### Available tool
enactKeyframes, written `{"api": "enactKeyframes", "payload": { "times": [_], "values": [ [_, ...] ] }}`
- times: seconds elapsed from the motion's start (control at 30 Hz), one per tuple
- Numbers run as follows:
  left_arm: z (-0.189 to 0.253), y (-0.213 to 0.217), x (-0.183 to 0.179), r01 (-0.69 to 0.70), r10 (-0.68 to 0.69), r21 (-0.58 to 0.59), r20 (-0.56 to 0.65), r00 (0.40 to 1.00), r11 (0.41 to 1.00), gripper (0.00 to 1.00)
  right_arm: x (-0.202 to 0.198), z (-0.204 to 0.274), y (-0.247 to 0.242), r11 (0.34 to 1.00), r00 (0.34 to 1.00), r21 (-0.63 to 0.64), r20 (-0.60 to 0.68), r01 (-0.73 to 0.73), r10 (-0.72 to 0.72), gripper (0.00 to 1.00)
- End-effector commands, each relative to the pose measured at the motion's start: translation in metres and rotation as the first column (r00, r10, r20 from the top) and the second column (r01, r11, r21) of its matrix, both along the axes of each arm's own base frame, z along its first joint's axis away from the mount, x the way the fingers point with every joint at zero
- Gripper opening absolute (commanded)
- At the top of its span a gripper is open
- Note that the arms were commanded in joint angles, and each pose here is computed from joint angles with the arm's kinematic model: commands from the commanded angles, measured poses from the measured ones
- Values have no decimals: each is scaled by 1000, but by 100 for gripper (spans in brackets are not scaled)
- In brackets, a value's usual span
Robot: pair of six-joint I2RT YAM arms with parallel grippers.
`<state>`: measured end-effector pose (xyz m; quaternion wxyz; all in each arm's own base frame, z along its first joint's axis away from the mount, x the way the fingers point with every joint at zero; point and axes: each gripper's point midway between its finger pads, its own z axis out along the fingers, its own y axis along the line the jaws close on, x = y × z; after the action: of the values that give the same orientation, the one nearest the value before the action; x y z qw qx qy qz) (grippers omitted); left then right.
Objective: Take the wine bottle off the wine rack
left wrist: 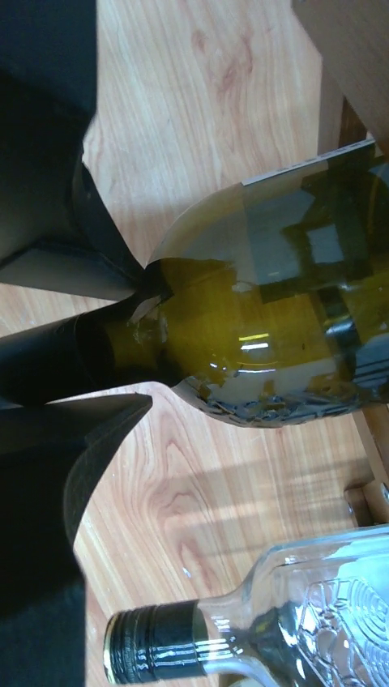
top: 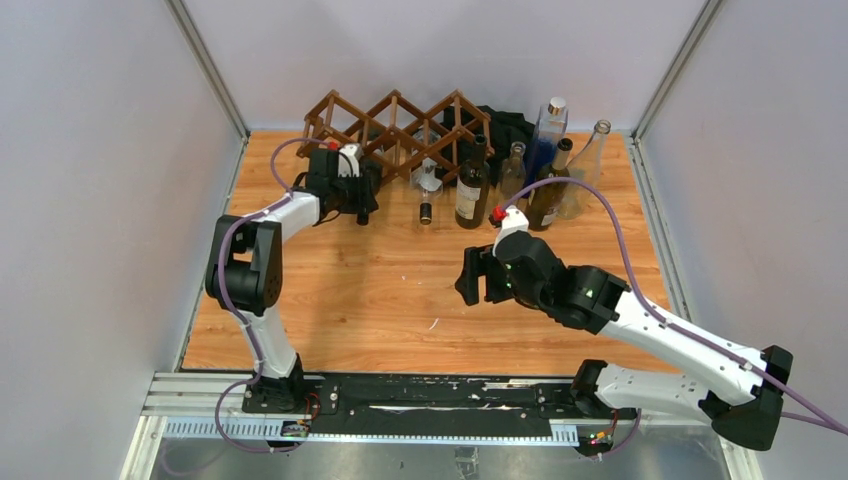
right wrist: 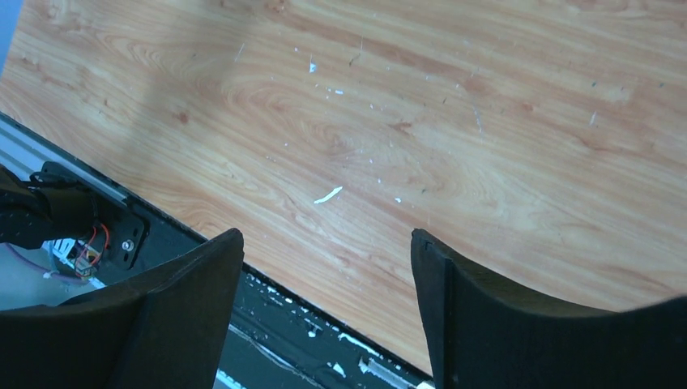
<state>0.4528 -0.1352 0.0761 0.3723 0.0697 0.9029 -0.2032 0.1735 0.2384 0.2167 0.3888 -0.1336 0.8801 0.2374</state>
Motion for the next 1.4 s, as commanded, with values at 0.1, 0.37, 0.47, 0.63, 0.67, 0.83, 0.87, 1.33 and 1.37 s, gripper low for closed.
{"api": "enactKeyframes", "payload": {
  "times": [0.1, 0.37, 0.47, 0.63, 0.67, 0.83, 0.87, 1.33, 1.37],
  "values": [
    [-13, -4, -2, -1, 1, -30, 2, 1000, 1000, 28, 14, 31, -3, 1000, 989, 14, 148, 5, -7, 79],
    [0, 14, -19, -39, 37, 42, 33, 999, 998, 3, 18, 30, 6, 1000, 985, 22, 170, -17, 13, 80],
    [9, 23, -31, -48, 46, 88, 35, 998, 995, 2, 20, 29, 10, 1000, 985, 17, 172, -22, 19, 80],
    [28, 34, -49, -51, 45, 136, 47, 998, 989, 0, 23, 26, 15, 999, 984, 8, 173, -34, 32, 80],
    [31, 35, -54, -48, 42, 143, 47, 998, 989, 0, 23, 26, 16, 999, 984, 9, 174, -36, 34, 80],
    [35, 49, -81, -22, 19, 223, 15, 1000, 975, 0, 24, 23, 20, 999, 984, 8, 173, -49, 47, 80],
    [34, 53, -87, -16, 14, 243, 11, 1000, 970, 0, 24, 23, 22, 998, 983, 9, 174, -56, 53, 80],
    [66, 83, -137, 169, -192, 475, 0, 981, 864, 0, 27, 28, 44, 988, 965, 13, 217, -154, 147, 79],
    [70, 86, -139, 185, -210, 494, -6, 978, 850, 0, 27, 30, 46, 986, 962, 19, 222, -164, 156, 78]
  ]
}}
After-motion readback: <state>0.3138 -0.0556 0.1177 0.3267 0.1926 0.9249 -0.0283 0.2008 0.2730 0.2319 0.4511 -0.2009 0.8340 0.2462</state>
